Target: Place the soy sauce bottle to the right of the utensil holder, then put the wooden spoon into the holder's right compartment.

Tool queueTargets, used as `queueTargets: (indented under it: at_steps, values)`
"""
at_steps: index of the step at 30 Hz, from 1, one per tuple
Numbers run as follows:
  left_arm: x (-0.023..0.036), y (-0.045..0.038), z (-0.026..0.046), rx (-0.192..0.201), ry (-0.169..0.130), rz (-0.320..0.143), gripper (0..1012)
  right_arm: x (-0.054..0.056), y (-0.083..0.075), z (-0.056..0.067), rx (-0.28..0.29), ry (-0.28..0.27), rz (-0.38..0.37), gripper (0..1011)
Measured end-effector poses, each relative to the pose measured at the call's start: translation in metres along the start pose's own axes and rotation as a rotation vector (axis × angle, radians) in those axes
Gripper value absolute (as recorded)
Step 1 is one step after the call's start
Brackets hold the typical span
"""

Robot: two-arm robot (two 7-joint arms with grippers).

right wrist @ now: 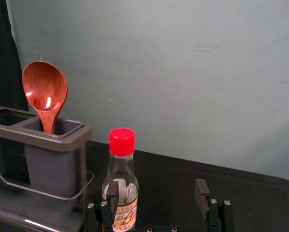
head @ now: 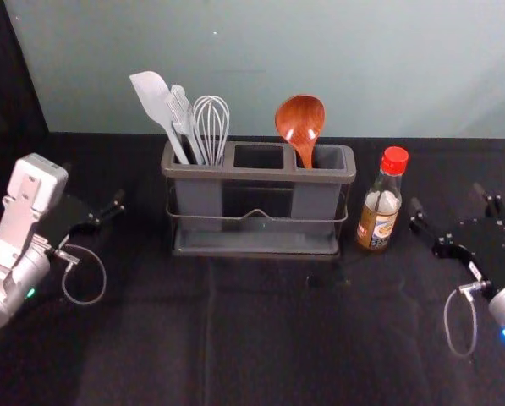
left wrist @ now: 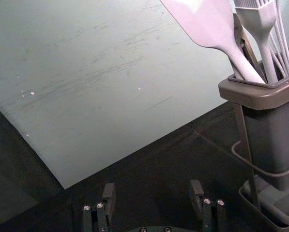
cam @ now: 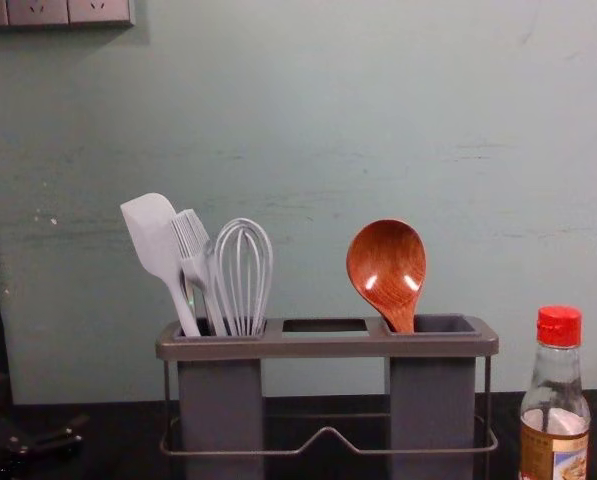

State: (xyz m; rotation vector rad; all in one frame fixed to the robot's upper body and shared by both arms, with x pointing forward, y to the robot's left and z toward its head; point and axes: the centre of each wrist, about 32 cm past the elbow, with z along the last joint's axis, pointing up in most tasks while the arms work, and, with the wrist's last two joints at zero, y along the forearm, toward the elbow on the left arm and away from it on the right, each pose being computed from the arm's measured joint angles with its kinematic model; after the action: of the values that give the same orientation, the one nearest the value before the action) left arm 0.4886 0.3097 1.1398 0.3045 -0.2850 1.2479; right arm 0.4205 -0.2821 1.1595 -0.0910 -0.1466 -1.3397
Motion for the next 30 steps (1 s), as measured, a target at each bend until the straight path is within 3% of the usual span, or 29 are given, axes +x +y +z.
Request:
queueTargets:
  at_steps: [12, 30]
  values:
    - [0.0000, 0.0000, 0.0000, 0.000, 0.000, 0.000, 1005, -0.012, -0.003, -0.011, -0.032, 0.015, 0.030, 1002]
    - [0.0000, 0.0000, 0.0000, 0.000, 0.000, 0.000, 1005, -0.012, -0.002, -0.011, -0.026, 0.019, 0.036, 1002]
